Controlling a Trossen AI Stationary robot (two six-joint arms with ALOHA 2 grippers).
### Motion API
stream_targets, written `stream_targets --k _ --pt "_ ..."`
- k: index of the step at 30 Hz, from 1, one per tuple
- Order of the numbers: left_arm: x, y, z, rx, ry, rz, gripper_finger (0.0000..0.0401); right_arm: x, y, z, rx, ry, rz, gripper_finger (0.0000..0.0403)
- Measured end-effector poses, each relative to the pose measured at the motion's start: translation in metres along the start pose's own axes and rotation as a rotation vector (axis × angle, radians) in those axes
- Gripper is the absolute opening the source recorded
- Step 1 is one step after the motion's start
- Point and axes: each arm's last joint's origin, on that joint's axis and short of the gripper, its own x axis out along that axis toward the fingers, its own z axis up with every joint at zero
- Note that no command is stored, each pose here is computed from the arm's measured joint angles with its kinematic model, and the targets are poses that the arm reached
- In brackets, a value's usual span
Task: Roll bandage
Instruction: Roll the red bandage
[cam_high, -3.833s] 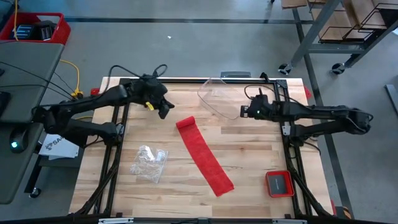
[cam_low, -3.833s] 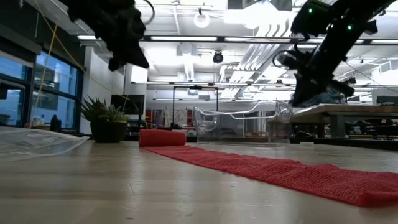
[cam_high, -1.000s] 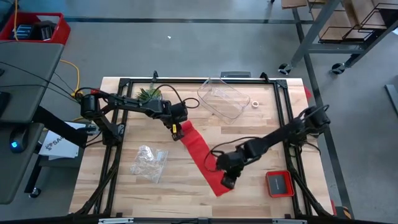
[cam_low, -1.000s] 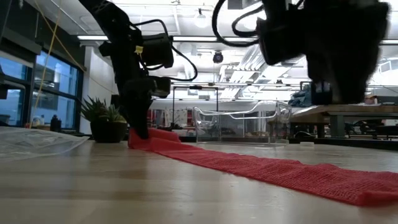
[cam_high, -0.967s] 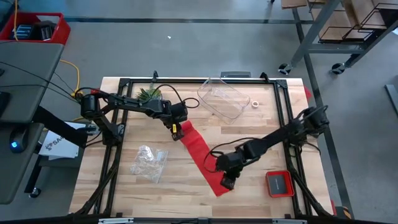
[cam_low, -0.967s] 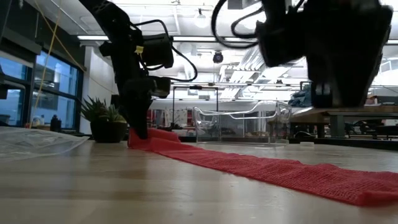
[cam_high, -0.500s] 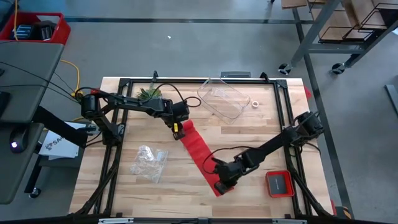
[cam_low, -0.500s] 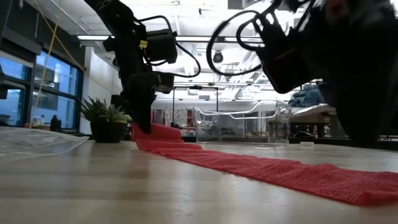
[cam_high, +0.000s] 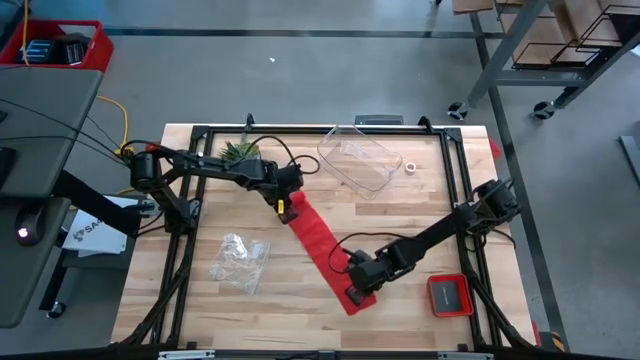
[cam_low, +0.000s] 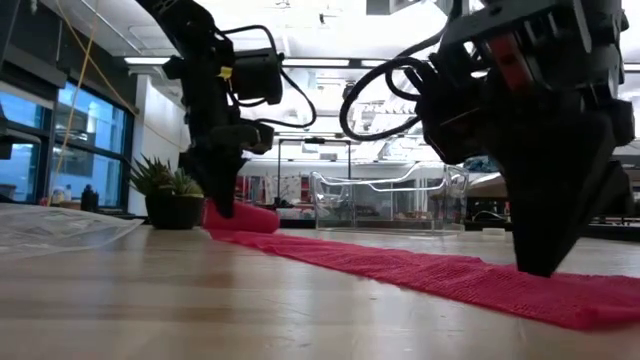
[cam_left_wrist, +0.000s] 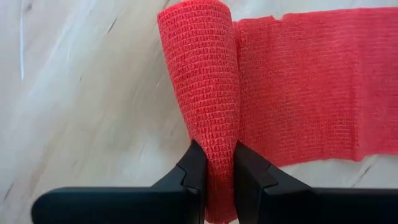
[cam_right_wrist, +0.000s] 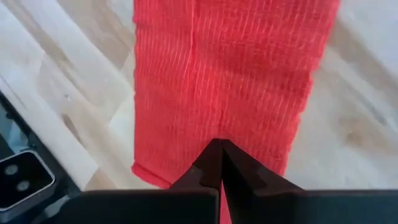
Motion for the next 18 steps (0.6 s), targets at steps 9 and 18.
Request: stream_targets --k 9,18 --pt "-0.001 -0.006 -0.009 -0.109 0.07 0.022 0.004 -0.003 -0.01 0.0 -0.033 0.026 -0.104 0.0" --pt "0.004 -0.033 -0.028 -0.172 0.042 0.083 0.004 -0.01 -0.021 0.017 -0.08 0.045 -0.154 0.0"
